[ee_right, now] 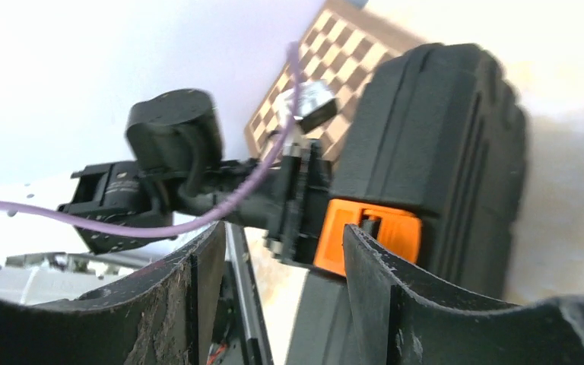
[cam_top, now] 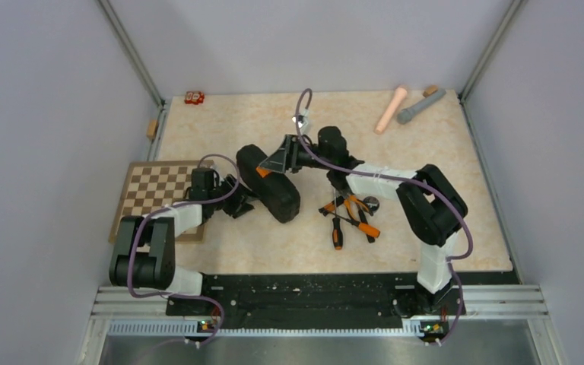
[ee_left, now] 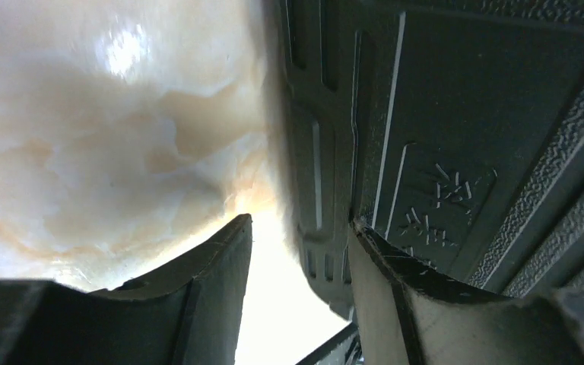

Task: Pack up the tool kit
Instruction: Open the toolbox at the center of the board.

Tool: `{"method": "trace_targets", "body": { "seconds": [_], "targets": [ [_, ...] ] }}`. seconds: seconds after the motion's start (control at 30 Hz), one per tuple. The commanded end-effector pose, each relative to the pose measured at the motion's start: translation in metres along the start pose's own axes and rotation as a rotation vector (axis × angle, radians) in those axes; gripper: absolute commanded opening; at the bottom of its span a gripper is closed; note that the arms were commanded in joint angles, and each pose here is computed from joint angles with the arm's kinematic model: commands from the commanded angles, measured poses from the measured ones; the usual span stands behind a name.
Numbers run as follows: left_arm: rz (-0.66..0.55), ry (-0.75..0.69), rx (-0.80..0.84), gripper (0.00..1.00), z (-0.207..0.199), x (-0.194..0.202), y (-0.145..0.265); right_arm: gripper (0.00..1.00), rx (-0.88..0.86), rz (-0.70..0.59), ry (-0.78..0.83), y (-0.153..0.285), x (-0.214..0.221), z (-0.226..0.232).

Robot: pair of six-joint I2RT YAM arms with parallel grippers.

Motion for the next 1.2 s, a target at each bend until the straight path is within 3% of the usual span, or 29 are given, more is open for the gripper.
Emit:
{"method": "trace_targets", "body": {
  "seconds": [0.0,0.53,0.9,1.03,1.17],
  "targets": [
    [0.002,-0.004,0.116,0.54,-0.016,0.006,0.005,0.57,-0.021,0.100,0.114,-0.013,0.013,0.039],
    [-0.098,-0.052,0.097,0.54,-0.017,0.005,0.023,0.58,0.096,0.148,0.231,-0.009,0.004,0.051],
    [-0.201,-0.061,0.105,0.56,-0.029,-0.004,0.044,0.57,0.084,0.226,0.174,-0.028,0.046,0.041],
    [-0.281,-0.051,0.128,0.62,-0.042,-0.019,0.059,0.57,0.078,0.232,0.176,-0.029,0.049,0.044],
    [-0.383,-0.045,0.153,0.80,-0.063,-0.046,0.075,0.57,0.079,0.239,0.180,-0.030,0.051,0.044]
  ]
}}
Point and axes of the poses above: each gripper's point midway between its finger pads, its own y axis back along the fingers, its own z axis along the line the jaws close on, x = y × z, the point moved 6 cm from there along y, back along the fingers, and after that the axes turned 3 degrees about y, right-handed, at the moved point
